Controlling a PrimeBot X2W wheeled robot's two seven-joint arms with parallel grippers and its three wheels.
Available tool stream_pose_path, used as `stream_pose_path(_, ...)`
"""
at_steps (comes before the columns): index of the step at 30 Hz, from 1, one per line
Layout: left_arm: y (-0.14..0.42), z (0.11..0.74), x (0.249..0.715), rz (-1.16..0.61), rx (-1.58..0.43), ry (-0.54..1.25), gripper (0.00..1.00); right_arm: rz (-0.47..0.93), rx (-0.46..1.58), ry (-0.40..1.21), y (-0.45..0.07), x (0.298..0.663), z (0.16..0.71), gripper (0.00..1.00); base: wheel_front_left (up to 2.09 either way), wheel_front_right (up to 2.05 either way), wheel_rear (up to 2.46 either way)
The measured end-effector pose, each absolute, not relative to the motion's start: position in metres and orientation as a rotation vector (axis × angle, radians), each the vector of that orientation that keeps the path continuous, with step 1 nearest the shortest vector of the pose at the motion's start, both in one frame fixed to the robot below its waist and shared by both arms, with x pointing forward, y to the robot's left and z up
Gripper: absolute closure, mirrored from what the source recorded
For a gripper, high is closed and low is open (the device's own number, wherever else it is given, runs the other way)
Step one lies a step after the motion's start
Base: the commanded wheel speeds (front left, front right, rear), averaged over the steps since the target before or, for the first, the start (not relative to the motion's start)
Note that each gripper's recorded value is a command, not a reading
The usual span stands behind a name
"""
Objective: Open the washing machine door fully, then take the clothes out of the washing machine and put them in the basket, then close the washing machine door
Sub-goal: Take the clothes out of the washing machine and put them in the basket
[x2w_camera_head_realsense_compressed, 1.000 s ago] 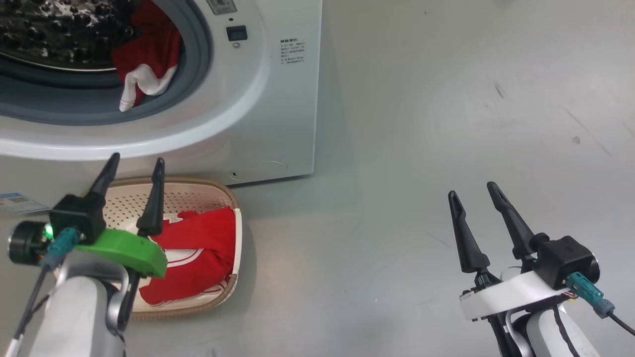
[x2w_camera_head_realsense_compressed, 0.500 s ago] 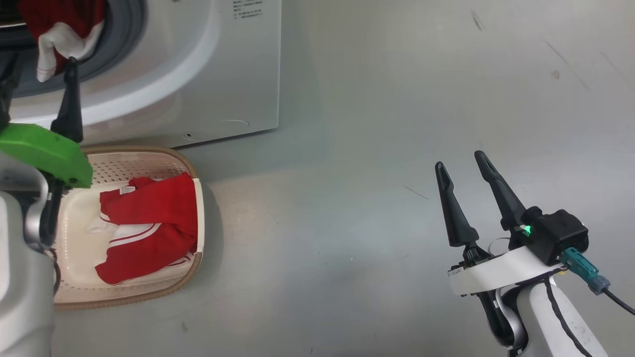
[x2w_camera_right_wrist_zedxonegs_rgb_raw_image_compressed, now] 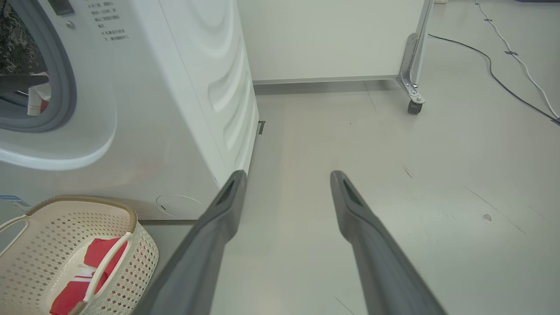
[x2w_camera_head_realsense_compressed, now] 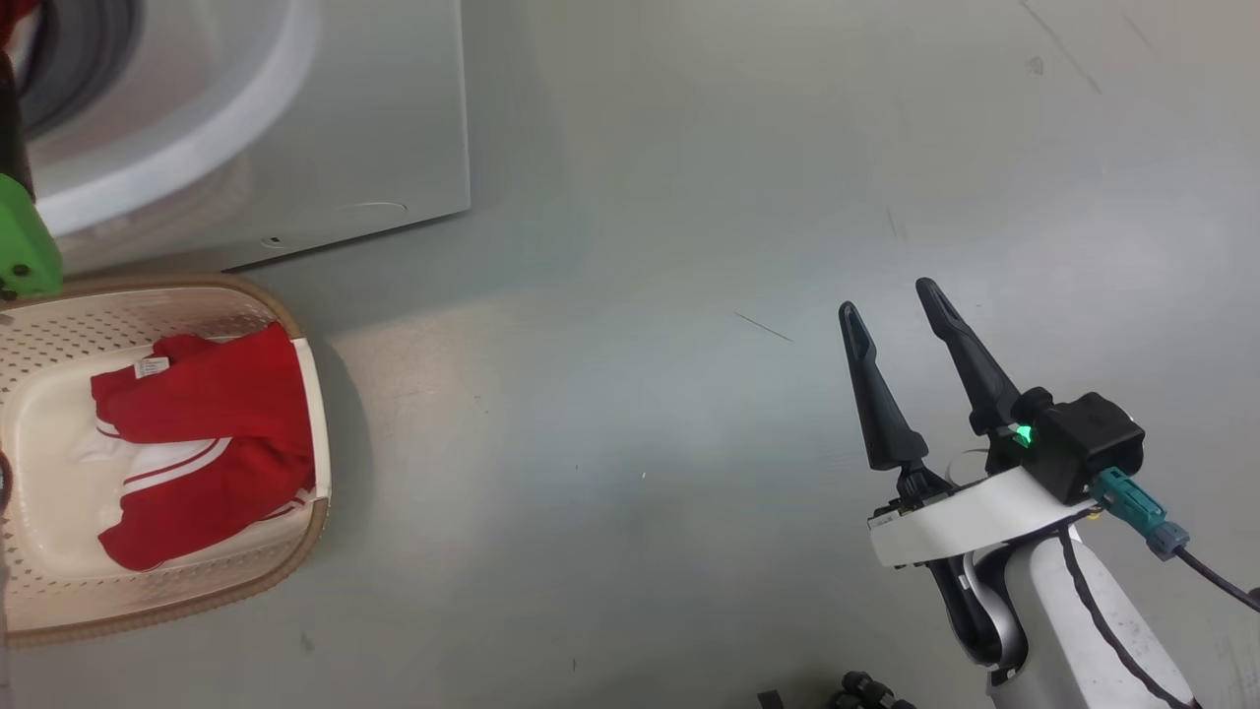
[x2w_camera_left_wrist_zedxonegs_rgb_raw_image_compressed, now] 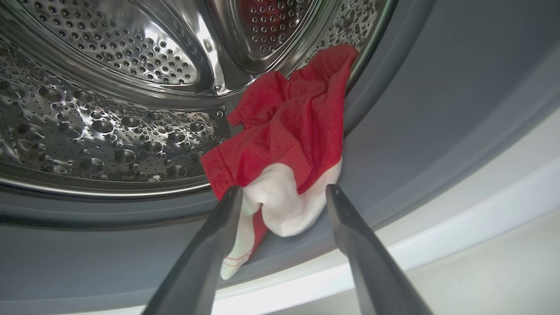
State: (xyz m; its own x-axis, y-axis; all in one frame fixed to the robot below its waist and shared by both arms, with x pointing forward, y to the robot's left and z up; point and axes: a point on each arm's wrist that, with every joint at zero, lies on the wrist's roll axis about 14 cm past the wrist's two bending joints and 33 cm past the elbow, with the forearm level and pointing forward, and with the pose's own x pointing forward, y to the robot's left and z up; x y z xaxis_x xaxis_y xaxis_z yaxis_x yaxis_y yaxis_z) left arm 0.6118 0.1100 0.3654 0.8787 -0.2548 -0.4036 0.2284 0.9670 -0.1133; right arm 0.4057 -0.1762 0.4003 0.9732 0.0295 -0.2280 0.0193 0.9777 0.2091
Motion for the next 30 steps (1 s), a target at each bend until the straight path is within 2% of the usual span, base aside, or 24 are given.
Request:
stream_pose_path(10,0.106,0.347,0.637,-0.243,-0.026,0.501,0.00,-0.024,0.208,0.258,-0.186,0.407,0.390,0.00,0.00,0.00,0.00)
stream_pose_path(30,0.104,0.325,0.659,-0.199,0.004,0.622,0.00,-0.037,0.200,0.272,-0.191,0.409,0.383,0.00,0.00,0.00,0.00)
